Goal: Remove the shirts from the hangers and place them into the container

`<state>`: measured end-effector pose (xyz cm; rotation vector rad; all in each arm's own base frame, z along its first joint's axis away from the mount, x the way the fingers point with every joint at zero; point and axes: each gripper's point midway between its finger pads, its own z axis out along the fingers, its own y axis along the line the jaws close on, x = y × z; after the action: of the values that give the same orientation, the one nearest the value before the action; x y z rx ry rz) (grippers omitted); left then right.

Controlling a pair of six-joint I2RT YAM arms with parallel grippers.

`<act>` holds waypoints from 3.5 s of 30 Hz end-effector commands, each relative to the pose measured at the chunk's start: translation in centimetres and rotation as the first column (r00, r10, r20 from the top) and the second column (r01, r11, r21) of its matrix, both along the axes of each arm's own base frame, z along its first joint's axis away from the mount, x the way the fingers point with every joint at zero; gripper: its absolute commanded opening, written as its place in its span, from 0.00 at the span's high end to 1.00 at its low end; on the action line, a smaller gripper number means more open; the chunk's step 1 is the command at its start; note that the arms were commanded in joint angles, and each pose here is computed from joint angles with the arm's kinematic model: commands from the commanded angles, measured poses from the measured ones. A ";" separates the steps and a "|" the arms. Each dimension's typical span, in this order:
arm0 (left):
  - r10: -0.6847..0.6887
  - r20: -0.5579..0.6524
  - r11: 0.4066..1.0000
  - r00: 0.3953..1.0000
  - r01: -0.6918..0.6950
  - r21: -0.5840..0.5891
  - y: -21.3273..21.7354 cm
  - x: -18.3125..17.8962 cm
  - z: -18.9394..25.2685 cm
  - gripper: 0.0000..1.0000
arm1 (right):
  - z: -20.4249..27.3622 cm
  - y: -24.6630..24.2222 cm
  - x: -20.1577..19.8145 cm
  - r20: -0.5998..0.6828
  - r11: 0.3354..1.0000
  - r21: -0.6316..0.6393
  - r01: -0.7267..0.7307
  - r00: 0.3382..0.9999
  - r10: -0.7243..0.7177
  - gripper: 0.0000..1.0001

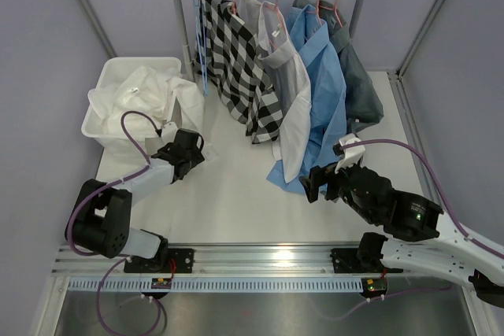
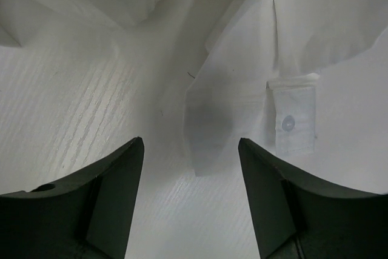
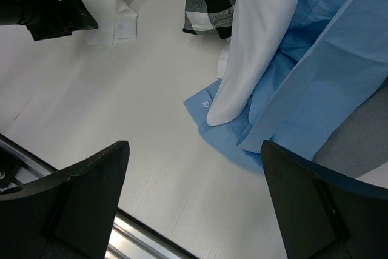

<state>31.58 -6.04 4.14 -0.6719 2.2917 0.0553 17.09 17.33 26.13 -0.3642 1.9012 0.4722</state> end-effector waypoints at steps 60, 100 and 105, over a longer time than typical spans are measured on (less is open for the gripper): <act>0.446 0.551 0.731 0.706 -0.642 0.231 22.8 6.4 33.2 1.00 | 0.6 -1.3 -0.5 0.015 0.999 0.038 0.017 1.000 -0.018 0.01; 0.125 0.417 0.892 0.900 -0.286 0.350 16.0 9.9 30.6 0.01 | 0.1 -0.9 -0.3 0.024 0.999 0.036 0.007 1.000 -0.008 0.01; 0.171 0.436 0.914 0.883 -0.308 0.265 14.6 2.8 27.0 0.01 | 0.7 -1.0 -0.8 0.034 0.997 0.082 -0.013 0.999 0.010 0.01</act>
<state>36.49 8.57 36.73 -0.6467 1.6563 0.3510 16.42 16.02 25.85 -0.3425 1.8818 0.4992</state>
